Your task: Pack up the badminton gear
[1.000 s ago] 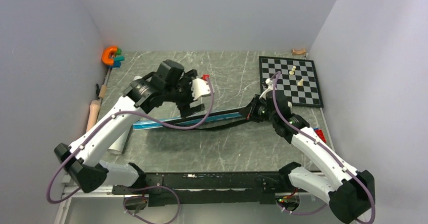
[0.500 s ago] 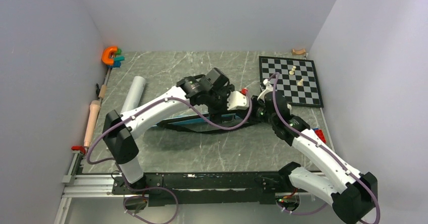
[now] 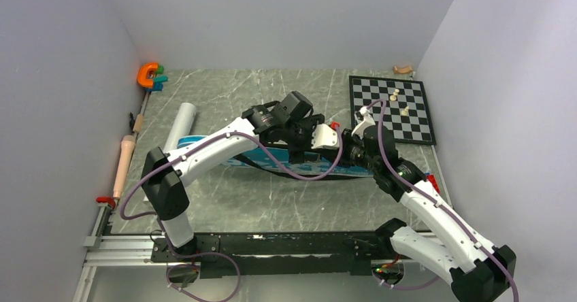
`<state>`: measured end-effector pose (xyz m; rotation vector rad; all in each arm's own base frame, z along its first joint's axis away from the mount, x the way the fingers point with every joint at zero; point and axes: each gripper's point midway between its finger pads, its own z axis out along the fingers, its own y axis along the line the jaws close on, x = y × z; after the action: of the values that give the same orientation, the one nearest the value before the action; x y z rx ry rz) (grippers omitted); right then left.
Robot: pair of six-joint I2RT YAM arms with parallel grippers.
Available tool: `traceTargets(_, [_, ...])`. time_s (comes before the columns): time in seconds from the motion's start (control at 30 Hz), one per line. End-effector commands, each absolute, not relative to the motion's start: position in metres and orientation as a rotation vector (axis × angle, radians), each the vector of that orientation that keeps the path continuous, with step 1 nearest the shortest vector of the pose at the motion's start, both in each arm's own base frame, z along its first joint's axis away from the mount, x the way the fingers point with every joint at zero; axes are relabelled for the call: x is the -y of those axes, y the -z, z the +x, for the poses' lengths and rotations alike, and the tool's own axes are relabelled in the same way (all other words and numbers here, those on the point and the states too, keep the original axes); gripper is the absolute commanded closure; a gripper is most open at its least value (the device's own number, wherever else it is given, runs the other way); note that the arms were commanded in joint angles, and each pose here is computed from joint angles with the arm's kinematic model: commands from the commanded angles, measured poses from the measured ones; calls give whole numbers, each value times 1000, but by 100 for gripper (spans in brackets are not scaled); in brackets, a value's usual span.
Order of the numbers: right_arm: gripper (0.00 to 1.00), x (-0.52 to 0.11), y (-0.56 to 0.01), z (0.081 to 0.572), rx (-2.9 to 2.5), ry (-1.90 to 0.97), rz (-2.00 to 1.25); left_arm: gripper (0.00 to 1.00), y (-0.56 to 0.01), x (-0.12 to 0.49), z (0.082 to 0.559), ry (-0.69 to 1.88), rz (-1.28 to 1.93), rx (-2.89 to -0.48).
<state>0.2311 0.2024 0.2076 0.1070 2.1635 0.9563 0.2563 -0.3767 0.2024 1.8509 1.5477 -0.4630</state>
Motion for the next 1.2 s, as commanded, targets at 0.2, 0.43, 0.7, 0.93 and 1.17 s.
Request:
traceTargets(0.2, [100, -209, -278, 227, -1962, -1093, 66, 88, -200, 389, 238, 559, 1985, -1455])
traceTargets(0.43, [100, -204, -278, 225, -1969, -1064, 74, 100, -200, 386, 234, 517, 2022, -1450])
traceTargets(0.7, [98, -177, -282, 221, -1967, -916, 104, 100, -229, 368, 253, 340, 1919, -1479])
traceTargets(0.93, [47, -175, -346, 211, -1814, -952, 5, 100, -285, 353, 257, 275, 1803, -1476])
traceTargets(1.17, [46, -135, -416, 208, -1666, -772, 43, 100, -345, 315, 248, 239, 1595, -1498])
